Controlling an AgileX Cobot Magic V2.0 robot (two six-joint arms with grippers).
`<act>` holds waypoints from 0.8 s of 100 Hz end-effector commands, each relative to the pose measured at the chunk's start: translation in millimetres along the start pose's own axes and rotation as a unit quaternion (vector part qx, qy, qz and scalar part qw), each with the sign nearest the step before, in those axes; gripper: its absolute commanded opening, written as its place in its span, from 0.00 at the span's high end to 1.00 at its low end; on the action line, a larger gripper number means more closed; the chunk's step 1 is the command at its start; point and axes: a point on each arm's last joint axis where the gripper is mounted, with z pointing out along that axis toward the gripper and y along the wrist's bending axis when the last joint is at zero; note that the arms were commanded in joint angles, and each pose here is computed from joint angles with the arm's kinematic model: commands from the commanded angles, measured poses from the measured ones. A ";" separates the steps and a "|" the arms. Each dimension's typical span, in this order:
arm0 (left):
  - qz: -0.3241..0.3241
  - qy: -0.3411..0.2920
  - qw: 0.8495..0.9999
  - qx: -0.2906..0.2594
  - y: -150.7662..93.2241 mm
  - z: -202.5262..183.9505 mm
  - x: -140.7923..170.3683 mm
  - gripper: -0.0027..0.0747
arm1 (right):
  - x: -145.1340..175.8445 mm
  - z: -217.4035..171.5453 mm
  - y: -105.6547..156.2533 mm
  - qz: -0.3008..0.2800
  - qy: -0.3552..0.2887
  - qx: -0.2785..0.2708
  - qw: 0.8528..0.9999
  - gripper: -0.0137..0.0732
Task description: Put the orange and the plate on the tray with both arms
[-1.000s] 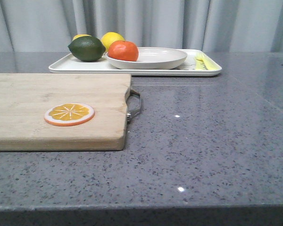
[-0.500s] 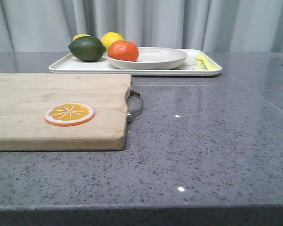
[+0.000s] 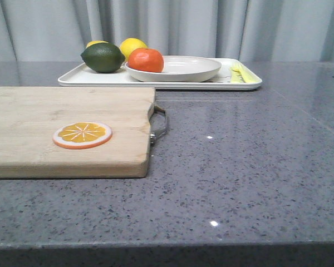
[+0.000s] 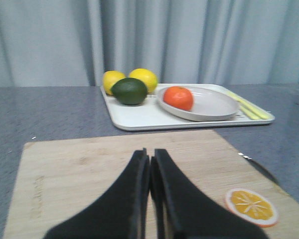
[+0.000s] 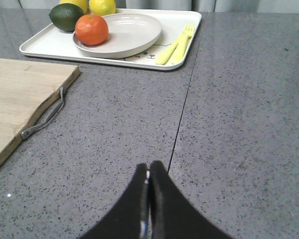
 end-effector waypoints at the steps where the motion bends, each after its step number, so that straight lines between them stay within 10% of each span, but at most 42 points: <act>1: -0.017 -0.056 0.998 -0.032 3.3 1.5 -8.6 0.99 | -14.0 -3.0 1.0 0.001 -0.048 0.000 0.999 0.92; 36: 0.011 -0.104 0.984 -0.143 22.1 -2.6 28.7 0.99 | -14.0 -3.0 1.0 0.001 -0.048 0.000 0.999 0.92; 80: 0.050 -0.068 0.984 -0.157 28.0 -1.8 60.2 0.99 | -14.1 -3.0 1.0 0.001 -0.049 0.000 0.999 0.92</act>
